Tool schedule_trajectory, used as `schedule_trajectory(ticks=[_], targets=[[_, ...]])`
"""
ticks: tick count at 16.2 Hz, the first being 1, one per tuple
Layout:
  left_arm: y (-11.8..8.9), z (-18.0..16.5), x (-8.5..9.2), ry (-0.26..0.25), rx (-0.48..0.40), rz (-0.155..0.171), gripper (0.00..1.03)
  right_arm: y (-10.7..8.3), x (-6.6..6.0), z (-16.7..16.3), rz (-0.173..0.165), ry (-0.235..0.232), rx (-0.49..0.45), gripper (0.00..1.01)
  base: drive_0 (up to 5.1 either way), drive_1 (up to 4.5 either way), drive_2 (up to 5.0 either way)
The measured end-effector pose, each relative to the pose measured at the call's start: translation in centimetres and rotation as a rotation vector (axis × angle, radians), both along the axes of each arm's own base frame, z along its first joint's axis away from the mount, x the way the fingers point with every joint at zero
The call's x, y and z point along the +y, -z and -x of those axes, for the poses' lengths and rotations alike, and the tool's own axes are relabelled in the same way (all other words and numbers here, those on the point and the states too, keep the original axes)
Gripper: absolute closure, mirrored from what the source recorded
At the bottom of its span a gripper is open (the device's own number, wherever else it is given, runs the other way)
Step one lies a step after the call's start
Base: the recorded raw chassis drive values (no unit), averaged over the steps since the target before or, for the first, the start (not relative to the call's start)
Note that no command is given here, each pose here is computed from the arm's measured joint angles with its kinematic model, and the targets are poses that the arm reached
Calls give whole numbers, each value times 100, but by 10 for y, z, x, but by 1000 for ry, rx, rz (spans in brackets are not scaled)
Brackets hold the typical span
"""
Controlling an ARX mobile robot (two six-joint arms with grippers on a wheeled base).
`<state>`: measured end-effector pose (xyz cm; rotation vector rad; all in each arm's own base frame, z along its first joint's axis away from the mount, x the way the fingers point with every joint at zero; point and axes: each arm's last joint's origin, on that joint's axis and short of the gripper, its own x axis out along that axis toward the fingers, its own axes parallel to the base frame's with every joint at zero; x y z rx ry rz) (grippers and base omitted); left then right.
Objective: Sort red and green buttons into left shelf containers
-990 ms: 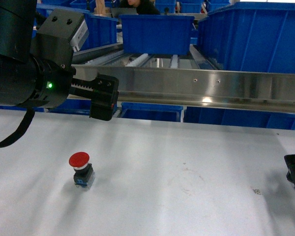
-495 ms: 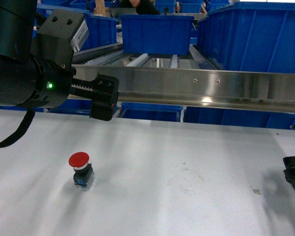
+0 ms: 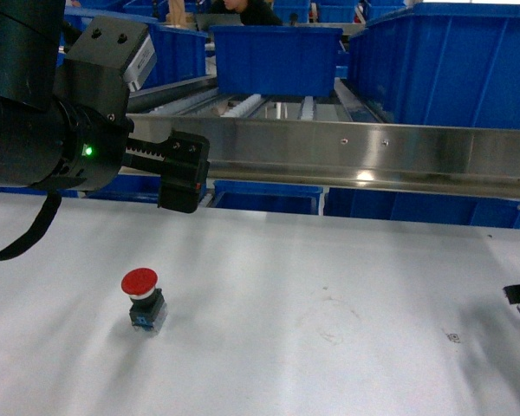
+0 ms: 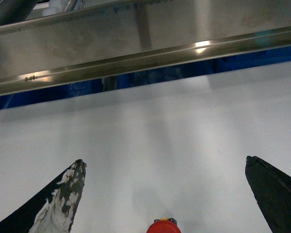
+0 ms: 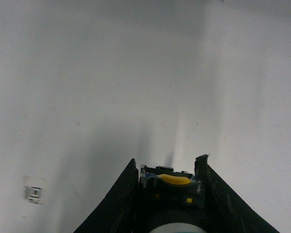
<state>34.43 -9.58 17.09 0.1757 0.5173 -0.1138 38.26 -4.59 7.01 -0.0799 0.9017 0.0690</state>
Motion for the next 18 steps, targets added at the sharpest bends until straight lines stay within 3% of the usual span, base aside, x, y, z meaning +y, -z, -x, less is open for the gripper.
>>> schedule_trajectory(ticks=[1,4,7,10,13,15,18], targets=[[0,0,0,0,0,0,5,-21,-4,2,-24,-1,-88,71,0,0,0],[0,0,0,0,0,0,5,-106,-19,25,-74,0,-443,71,0,0,0],[0,0,0,0,0,0,5,-143,-17,80,-104,-13,-665,71,0,0,0],[0,0,0,0,0,0,5,-151,-8,142,-117,11,-797,72,0,0,0],[0,0,0,0,0,0,5,-125,0,188,-119,81,-687,72,0,0,0],[0,0,0,1,0,0,5,-124,2,189,-94,86,-695,72,0,0,0],[0,0,0,-1,2,0,5,-124,2,188,-89,83,-689,72,0,0,0]])
